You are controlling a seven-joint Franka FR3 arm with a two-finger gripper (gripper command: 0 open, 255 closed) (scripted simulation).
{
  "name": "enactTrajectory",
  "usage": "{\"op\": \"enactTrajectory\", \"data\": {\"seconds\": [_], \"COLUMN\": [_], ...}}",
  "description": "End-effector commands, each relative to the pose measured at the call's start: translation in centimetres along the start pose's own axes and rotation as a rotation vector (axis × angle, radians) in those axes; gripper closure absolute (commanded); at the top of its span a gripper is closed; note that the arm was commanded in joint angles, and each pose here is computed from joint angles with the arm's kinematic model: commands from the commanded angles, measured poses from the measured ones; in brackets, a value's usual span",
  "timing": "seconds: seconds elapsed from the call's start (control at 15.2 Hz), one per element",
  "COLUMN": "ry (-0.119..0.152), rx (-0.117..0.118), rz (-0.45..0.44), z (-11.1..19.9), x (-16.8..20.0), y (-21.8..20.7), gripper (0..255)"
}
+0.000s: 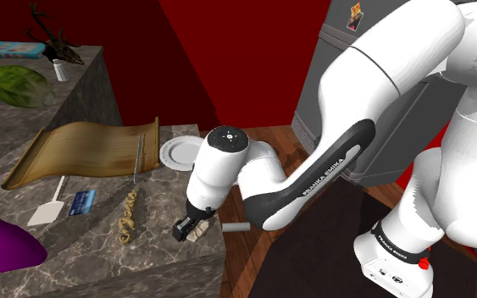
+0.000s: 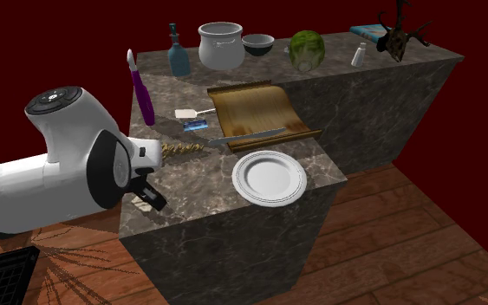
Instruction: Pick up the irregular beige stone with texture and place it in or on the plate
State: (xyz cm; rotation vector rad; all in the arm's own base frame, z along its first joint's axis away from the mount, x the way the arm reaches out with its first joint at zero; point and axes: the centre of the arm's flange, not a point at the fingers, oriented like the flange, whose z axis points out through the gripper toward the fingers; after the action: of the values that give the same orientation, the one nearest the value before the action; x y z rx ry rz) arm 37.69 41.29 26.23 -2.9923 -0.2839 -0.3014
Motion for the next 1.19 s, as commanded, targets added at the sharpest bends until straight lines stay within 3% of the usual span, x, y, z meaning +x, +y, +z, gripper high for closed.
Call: {"op": "enactTrajectory", "data": {"seconds": [0.0, 1.12], "ry": [0.000, 0.000], "rx": [0.000, 0.000], "rz": [0.000, 0.000], "z": [-0.8, -8.6], "x": [0.2, 2.8], "y": [0.0, 0.0], "gripper": [255, 255]}}
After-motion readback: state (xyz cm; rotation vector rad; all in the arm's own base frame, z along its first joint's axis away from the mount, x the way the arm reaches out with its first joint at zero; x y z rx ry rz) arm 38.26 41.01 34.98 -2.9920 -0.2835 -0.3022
